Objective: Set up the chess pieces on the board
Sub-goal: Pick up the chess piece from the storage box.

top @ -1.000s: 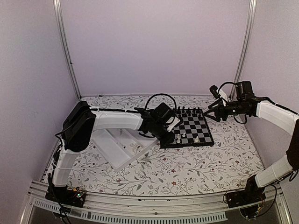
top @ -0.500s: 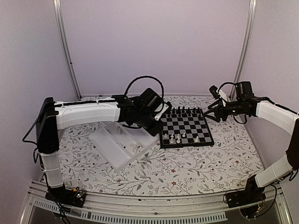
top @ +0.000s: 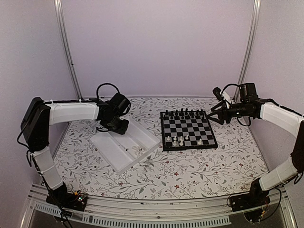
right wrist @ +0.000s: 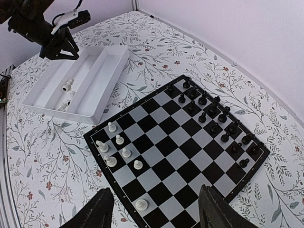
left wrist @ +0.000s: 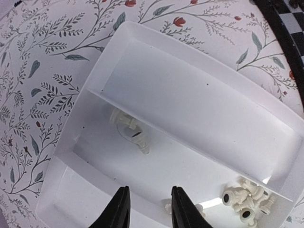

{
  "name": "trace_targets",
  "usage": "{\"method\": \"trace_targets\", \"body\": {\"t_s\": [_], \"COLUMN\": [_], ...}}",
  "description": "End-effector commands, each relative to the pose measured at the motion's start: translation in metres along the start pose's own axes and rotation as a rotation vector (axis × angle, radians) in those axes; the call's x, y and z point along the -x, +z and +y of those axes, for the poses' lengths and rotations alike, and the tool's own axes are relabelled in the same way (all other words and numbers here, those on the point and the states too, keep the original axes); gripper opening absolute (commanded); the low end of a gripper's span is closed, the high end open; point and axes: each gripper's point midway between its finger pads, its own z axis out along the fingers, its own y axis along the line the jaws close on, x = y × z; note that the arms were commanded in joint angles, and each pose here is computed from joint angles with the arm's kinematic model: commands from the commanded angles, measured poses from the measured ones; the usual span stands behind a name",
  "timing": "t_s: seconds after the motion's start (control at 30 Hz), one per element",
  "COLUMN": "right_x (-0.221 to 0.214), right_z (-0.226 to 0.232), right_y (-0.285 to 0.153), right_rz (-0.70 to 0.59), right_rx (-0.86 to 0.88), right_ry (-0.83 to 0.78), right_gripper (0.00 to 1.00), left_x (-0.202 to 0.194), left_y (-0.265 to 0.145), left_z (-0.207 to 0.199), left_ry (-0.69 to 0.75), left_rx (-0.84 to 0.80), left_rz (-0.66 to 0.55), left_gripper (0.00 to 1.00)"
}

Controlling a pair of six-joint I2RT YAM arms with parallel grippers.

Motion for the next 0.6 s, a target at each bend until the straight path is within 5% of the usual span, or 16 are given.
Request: {"method": "trace_targets", "body": {"t_s": [0.0, 0.57], "right_x": [-0.003, -0.009], "right_z": [0.004, 0.003], "right_y": [0.004, 0.008], "right_rz": [0.011, 0.027], "right_rx": [0.032, 0.046], "right_ry": [0.004, 0.013], "right_gripper": [0.64, 0.64], "left_x": [0.001, -0.003], "left_y": [0.02, 0.066], "left_z": [-0.001, 0.013], "left_ry": [-0.025, -0.053], "left_rx": [0.001, 0.012], "left_rz": [0.015, 0.046], "left_gripper": [0.31, 0.24]}}
